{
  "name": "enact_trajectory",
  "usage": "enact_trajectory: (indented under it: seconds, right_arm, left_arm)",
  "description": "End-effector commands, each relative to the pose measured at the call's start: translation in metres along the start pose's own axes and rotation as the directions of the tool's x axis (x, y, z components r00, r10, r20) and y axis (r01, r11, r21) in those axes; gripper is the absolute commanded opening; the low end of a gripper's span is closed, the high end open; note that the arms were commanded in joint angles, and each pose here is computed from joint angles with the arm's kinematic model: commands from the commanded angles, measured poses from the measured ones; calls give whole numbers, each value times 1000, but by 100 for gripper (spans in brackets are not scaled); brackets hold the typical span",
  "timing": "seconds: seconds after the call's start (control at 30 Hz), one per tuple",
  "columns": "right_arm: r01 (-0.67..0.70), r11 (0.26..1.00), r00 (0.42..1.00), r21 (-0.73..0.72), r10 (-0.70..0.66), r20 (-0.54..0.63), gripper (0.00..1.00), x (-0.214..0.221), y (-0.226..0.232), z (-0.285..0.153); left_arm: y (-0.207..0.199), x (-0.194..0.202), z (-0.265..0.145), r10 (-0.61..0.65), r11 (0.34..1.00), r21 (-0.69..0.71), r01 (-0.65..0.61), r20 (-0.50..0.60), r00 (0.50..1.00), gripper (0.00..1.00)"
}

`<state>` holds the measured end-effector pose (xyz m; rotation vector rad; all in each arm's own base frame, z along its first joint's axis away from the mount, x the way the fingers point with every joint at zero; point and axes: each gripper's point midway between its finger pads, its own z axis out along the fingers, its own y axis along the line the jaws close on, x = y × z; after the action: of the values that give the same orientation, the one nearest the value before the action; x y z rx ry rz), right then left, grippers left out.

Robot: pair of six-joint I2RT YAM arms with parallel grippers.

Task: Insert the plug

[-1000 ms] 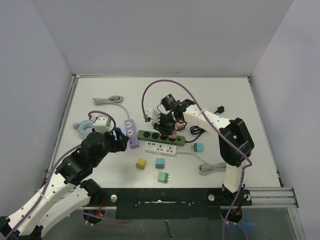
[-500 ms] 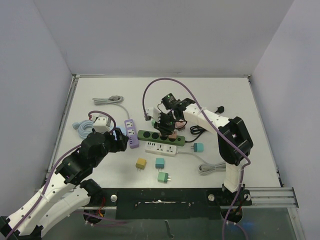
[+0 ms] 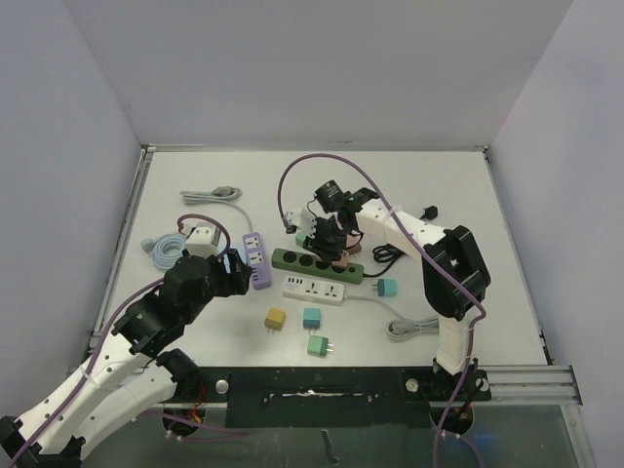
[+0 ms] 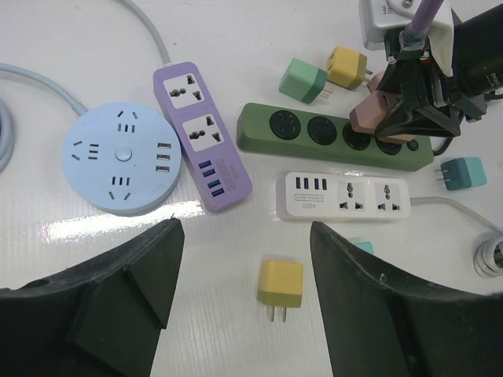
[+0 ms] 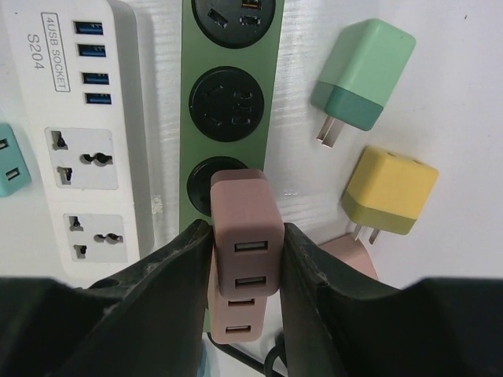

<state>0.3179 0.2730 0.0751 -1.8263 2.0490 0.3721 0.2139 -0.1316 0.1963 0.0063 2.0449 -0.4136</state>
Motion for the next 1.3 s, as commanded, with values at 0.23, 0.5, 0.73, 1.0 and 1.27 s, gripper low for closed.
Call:
enact_trajectory:
  seconds: [0.23,0.5,0.73,1.0,1.27]
  right_arm:
    - [16,1000,994,-9,-17,-109,18,13,-12,-1]
    - [-3,999,979,-32,-4,-204,2,27,-11,17]
    - [-30,999,967,32,37,-251,0,34,-13,35]
    - [-35,995,968,90,56,-244,0,34,-5,46]
    - [-107,992,973,69,119,-197,0,16,-15,59]
  left_arm:
    - [-1,-9,1,-15,1000,-7,15,33,999,64]
    - [0,-10,0,-17,1000,-7,17,36,999,64]
    - [0,-10,0,-18,1000,-10,19,39,999,64]
    - [1,-12,-2,-26,1000,-10,27,50,998,64]
    - [1,-12,-2,-26,1000,-12,26,49,998,64]
